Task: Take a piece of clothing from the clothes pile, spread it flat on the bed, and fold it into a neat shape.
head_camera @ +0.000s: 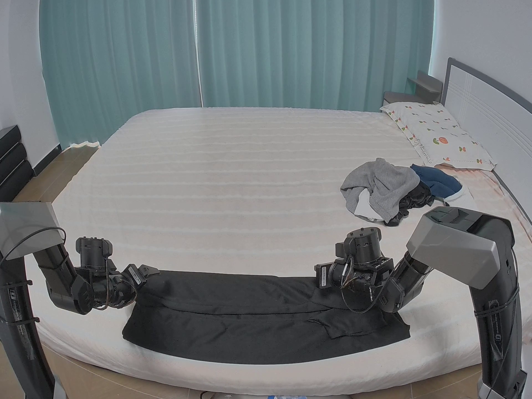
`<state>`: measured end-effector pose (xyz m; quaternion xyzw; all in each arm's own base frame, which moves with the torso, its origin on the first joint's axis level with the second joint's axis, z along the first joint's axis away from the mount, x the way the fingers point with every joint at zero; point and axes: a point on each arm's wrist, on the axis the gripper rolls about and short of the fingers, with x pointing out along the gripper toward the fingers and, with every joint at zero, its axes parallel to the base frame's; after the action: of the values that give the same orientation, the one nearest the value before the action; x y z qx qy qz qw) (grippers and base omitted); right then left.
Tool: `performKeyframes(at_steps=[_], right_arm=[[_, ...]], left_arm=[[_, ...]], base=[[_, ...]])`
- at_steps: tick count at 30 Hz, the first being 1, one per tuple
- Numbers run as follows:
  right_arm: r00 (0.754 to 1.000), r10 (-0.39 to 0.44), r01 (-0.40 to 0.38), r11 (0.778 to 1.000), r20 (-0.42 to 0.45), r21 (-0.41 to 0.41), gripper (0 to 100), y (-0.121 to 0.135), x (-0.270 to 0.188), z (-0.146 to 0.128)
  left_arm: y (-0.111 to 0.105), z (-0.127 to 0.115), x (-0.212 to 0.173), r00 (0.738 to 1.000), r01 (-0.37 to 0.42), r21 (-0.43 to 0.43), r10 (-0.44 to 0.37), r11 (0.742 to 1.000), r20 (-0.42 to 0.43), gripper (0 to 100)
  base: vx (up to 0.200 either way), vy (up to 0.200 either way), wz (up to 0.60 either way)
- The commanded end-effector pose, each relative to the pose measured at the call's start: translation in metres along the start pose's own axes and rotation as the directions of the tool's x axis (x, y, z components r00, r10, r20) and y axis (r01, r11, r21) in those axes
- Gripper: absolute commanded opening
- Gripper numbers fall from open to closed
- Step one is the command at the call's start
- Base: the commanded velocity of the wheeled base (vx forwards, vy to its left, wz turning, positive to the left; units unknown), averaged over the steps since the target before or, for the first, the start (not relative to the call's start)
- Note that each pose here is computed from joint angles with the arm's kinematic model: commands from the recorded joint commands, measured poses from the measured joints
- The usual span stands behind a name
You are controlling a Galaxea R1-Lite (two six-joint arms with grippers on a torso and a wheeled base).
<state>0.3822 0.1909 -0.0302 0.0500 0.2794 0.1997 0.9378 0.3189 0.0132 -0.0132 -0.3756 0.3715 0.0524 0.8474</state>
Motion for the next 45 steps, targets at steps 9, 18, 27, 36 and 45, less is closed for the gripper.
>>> performKeyframes(at_steps=[9, 18, 27, 36, 45], right_arm=[[0.998, 0.009, -0.012, 0.998, 0.057, 0.062, 100, 0.003, -0.01, 0.015], [0.997, -0.052, 0.036, 0.962, 0.052, 0.269, 100, -0.026, -0.058, 0.028], [0.994, -0.107, 0.101, 0.877, -0.013, 0.47, 100, -0.07, -0.078, -0.001], [0.997, -0.06, 0.078, 0.833, -0.05, 0.548, 100, -0.083, -0.065, -0.018], [0.999, -0.031, 0.048, 0.849, -0.041, 0.526, 100, -0.088, -0.054, -0.032]], left_arm=[[0.001, 0.0, 0.0, 1.0, -0.002, 0.0, 0.002, 1.0, -0.001, 100], [0.001, 0.0, 0.0, 1.0, -0.002, 0.0, 0.002, 1.0, -0.001, 100], [0.0, 0.0, 0.0, 1.0, -0.001, -0.002, 0.001, 1.0, 0.0, 100], [0.0, 0.0, 0.0, 1.0, 0.001, -0.001, -0.001, 1.0, 0.0, 100], [0.0, 0.001, 0.0, 1.0, 0.001, -0.004, -0.001, 1.0, 0.002, 100]], base=[[0.0, 0.0, 0.0], [0.0, 0.0, 0.0], [0.0, 0.0, 0.0], [0.0, 0.0, 0.0], [0.0, 0.0, 0.0]])
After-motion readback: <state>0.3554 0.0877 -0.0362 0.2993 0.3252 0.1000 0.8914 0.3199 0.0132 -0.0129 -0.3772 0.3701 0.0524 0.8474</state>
